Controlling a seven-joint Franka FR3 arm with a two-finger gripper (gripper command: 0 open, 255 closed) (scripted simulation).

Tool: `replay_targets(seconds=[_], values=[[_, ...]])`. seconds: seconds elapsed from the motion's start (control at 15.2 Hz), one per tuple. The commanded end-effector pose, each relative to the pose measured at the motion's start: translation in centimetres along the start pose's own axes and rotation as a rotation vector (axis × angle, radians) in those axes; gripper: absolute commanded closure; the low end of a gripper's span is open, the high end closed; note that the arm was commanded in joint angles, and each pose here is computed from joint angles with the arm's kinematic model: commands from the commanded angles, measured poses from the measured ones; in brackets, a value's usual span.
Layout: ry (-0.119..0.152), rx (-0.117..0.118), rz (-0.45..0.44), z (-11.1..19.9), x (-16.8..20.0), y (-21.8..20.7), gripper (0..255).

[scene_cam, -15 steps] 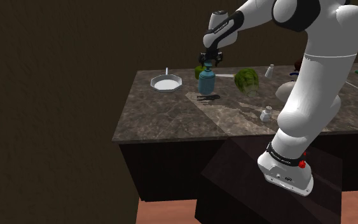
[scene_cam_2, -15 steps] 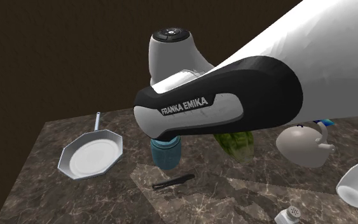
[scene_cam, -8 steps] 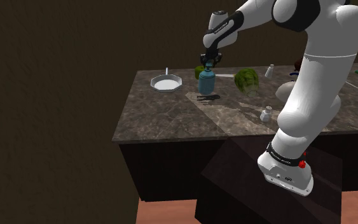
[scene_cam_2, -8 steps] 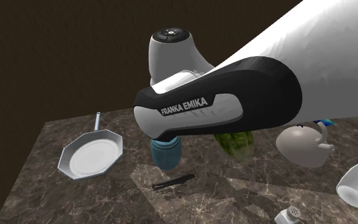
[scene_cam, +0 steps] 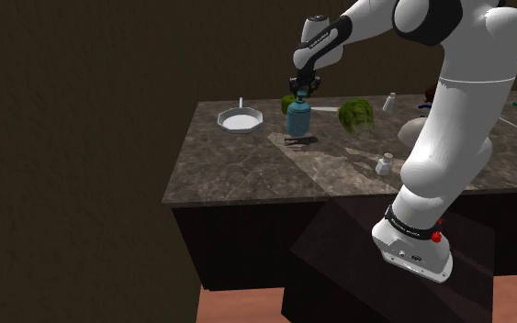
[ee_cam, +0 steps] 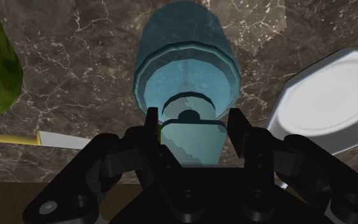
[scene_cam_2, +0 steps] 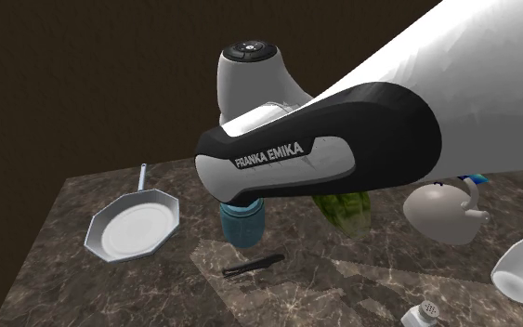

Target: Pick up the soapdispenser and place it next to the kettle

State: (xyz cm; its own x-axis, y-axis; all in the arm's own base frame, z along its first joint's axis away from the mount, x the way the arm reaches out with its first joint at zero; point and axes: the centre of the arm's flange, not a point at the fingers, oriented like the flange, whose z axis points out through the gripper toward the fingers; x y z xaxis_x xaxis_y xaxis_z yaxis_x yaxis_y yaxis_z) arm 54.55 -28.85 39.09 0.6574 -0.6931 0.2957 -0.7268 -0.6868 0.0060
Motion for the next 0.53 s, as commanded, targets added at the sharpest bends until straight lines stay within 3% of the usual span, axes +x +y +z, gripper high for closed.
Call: replay_targets(seconds=[0.0,0.46], values=[[-0.001,0.000,0.000,-0.5,0.1,0.0,255],[-0.001,0.000,0.000,-4.0,1.2,0.0,255]])
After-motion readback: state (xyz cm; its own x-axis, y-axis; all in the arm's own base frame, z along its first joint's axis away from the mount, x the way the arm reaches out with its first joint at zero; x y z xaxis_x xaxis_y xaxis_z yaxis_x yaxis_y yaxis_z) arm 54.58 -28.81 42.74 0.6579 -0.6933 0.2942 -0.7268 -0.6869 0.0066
